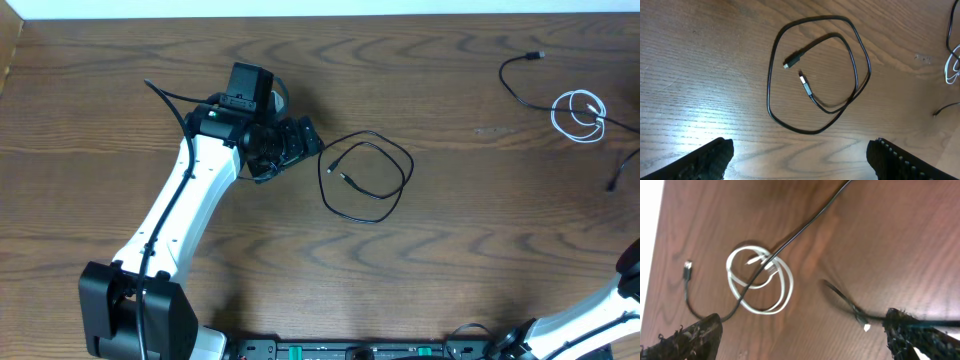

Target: Untangle cables

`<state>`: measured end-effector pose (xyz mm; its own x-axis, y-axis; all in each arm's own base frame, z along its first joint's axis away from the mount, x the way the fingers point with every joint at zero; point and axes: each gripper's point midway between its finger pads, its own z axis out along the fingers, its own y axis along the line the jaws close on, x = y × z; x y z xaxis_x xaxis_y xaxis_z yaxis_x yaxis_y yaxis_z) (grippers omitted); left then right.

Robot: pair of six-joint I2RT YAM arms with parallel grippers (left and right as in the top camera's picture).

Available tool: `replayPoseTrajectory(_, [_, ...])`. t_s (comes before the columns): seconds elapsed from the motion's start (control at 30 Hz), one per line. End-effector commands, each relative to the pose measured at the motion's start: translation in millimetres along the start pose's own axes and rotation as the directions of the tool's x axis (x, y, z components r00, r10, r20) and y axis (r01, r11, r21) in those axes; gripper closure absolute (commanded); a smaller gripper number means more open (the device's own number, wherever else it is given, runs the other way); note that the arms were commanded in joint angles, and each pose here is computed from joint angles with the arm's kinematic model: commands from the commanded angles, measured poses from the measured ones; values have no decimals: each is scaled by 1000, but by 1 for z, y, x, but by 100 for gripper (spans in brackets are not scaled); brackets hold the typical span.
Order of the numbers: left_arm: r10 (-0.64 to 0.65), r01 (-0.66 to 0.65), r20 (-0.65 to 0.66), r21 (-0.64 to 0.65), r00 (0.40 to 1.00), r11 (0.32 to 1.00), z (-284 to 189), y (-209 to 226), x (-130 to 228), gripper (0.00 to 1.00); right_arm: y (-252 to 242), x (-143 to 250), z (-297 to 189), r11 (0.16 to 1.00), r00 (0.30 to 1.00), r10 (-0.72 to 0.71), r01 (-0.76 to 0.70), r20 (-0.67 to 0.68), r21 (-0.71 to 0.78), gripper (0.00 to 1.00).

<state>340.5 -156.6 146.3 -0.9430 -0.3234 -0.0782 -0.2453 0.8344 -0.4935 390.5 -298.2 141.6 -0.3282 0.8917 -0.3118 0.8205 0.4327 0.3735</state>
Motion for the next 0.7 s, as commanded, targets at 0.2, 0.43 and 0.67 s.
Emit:
replayPoseTrajectory(0.2, [5, -5, 18, -3, 1000, 1000, 0, -2, -6, 10, 79, 58, -10, 939, 941, -332, 323, -62, -114, 1])
replayPoseTrajectory(0.43, [10, -10, 29, 5, 1000, 1000, 0, -4, -9, 10, 138, 151, -12, 769, 759, -627, 570, -173, -290, 6])
replayPoseTrajectory(0.67, [13, -14, 59, 22, 998, 1000, -1, -6, -18, 9, 162, 261, -6, 625, 552, -781, 697, -293, -353, 17])
